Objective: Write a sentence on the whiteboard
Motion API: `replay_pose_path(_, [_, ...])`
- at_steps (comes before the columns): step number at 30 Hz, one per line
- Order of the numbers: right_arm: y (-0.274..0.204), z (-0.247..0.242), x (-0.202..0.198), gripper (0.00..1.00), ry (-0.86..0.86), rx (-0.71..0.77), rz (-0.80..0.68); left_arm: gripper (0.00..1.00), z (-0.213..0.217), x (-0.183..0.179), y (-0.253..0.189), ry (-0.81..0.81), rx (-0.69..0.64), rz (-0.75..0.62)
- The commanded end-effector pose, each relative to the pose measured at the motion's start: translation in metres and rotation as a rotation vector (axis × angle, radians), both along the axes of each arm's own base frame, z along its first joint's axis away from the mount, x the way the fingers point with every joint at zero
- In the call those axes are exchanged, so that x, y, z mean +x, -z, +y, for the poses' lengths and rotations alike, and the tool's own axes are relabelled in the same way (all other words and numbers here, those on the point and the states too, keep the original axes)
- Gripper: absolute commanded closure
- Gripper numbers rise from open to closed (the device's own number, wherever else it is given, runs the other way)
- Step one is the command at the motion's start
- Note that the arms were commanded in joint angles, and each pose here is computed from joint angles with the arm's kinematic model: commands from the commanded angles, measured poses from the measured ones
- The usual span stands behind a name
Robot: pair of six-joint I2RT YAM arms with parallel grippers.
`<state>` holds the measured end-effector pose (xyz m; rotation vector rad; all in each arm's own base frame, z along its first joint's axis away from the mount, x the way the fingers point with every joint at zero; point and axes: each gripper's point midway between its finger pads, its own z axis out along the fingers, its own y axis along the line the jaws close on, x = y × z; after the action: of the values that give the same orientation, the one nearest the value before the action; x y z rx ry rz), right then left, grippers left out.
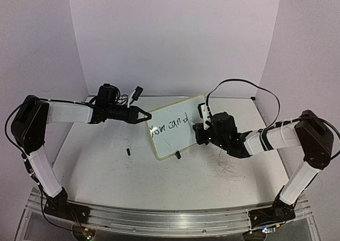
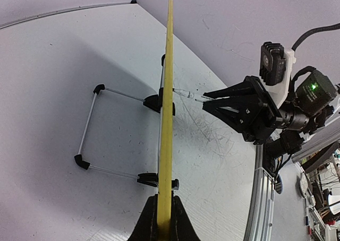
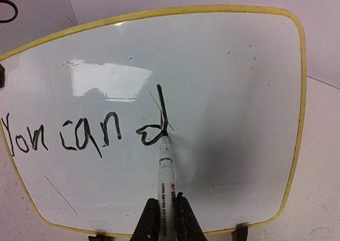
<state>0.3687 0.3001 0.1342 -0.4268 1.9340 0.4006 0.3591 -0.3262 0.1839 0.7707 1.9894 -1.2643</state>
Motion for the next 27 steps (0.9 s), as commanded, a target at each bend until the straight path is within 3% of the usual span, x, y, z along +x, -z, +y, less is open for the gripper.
replay_pose_path(1, [0.02,-0.01,-0.008,1.0,0.007,-0.053,0.06,1.0,0.003,-0.003,-0.009,0.01,0.001,-0.031])
replay_pose_path(8, [0.017,-0.012,-0.006,1.0,0.018,-0.059,0.047,1.0,0.003,-0.004,-0.009,0.012,0.001,-0.03])
replay_pose_path(15, [-0.02,-0.015,-0.012,1.0,-0.009,0.02,-0.029,1.0,0.003,-0.003,-0.007,0.01,0.003,-0.028])
replay_pose_path(27, [-0.033,-0.008,0.006,1.0,-0.021,0.051,-0.061,1.0,0.003,-0.003,-0.007,0.012,0.003,-0.027])
